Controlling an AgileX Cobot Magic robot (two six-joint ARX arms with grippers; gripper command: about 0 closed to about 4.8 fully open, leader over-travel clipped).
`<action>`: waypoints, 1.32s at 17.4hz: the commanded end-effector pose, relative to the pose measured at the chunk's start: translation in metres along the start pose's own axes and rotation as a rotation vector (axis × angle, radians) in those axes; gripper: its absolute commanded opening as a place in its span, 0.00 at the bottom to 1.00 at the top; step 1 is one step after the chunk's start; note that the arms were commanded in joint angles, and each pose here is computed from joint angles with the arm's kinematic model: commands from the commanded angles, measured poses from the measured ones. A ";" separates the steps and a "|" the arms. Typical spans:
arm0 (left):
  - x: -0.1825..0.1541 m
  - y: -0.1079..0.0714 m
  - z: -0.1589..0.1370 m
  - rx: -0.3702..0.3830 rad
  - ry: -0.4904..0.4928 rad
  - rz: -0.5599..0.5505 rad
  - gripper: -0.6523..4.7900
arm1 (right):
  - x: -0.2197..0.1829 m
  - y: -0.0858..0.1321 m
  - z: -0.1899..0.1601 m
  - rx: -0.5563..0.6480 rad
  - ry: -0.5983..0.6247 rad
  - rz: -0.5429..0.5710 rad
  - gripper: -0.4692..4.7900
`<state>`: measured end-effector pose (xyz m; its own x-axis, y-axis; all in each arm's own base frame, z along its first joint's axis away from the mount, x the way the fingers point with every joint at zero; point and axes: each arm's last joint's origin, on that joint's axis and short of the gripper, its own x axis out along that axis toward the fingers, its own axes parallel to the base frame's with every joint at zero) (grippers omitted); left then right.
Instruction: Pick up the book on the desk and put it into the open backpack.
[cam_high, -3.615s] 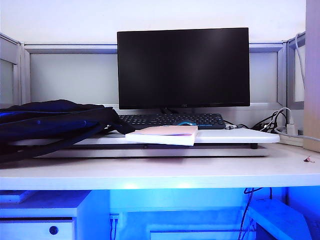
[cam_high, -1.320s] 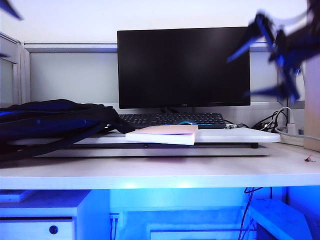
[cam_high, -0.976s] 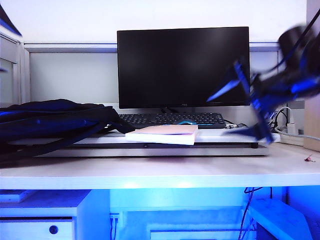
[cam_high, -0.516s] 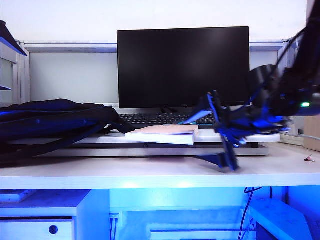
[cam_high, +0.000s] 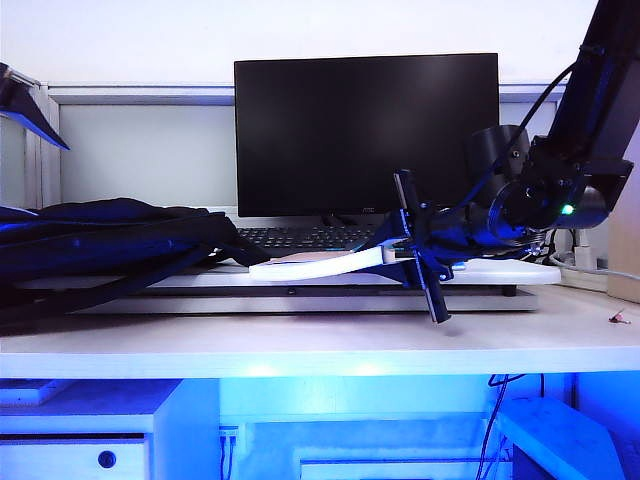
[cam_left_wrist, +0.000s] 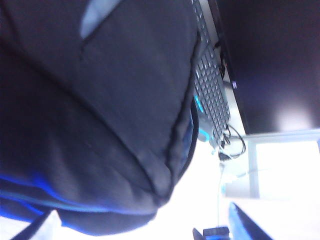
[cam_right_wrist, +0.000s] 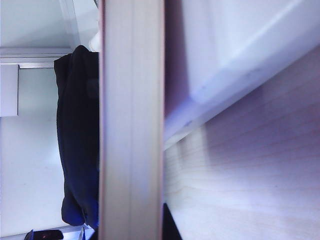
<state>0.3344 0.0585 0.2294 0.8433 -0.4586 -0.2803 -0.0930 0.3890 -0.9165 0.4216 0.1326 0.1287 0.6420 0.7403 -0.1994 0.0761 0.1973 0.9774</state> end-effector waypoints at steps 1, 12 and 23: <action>0.009 -0.007 -0.009 0.027 0.032 -0.025 1.00 | 0.000 0.007 0.001 -0.036 -0.024 0.032 0.07; 0.050 0.028 0.000 -0.021 -0.070 -0.008 0.84 | -0.001 0.012 0.001 -0.061 -0.005 0.085 0.07; 0.074 -0.019 0.003 0.179 -0.011 -0.406 0.11 | -0.008 0.060 -0.001 -0.173 -0.012 0.375 0.07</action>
<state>0.4022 0.0269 0.2121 0.8711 -0.4909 0.0172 0.2014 0.3250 -0.9240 0.4208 0.1348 0.1662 0.6392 0.7665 0.0630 -0.1646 0.0563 0.9848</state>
